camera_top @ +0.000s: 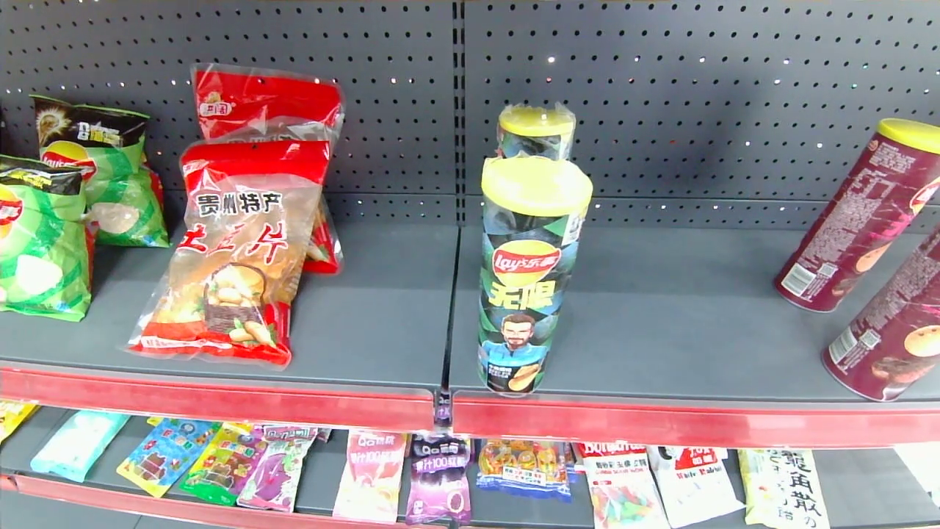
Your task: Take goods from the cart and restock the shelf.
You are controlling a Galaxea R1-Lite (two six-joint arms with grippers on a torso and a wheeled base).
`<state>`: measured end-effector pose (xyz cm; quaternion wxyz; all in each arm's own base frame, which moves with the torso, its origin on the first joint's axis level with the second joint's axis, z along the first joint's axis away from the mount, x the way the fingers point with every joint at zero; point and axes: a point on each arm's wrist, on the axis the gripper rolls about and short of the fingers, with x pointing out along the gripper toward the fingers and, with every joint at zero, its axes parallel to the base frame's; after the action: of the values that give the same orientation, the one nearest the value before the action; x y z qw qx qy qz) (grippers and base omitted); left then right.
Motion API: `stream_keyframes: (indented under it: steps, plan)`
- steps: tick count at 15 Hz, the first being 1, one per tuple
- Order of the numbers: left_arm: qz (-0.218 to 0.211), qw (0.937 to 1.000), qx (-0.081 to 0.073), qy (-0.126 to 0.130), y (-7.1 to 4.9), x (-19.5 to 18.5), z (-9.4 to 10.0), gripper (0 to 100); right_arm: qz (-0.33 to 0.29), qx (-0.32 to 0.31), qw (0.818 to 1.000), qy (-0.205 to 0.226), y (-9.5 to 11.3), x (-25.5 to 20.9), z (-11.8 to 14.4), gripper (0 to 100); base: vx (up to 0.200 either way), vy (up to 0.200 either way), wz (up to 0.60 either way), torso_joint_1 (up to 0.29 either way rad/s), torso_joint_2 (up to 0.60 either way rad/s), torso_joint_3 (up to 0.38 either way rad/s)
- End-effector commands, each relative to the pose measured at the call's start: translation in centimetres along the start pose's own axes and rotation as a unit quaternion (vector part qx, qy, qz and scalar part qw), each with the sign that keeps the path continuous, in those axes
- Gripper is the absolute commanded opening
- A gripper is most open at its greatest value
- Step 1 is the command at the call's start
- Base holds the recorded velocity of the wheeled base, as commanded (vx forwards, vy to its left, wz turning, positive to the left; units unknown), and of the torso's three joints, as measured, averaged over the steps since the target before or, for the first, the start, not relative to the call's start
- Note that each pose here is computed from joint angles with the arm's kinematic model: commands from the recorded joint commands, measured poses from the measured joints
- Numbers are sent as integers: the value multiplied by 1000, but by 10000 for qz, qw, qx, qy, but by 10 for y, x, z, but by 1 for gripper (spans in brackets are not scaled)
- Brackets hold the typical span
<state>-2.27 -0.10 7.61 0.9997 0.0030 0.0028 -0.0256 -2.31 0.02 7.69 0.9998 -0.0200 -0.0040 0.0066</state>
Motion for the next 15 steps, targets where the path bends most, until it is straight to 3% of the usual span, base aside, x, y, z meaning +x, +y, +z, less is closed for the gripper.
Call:
stream_keyframes:
  steps: [1, 9, 15]
  plan:
    - [11, 10000, 1, -29, 0, 0, 0, 100, 49, 32, 10000, 21, 0, 0, -1, 100, 0, 0, 0, 0, 0, 0]
    - [27, 10000, 16, -28, 0, 0, 0, 100, 72, 193, 9998, 29, 0, 0, -1, 100, 0, 0, 0, 0, 0, 0]
    - [42, 10000, 32, -28, 0, 0, 0, 100, 71, 193, 9998, 21, 0, 0, -1, 100, 0, -200, 0, 6, 0, -2]
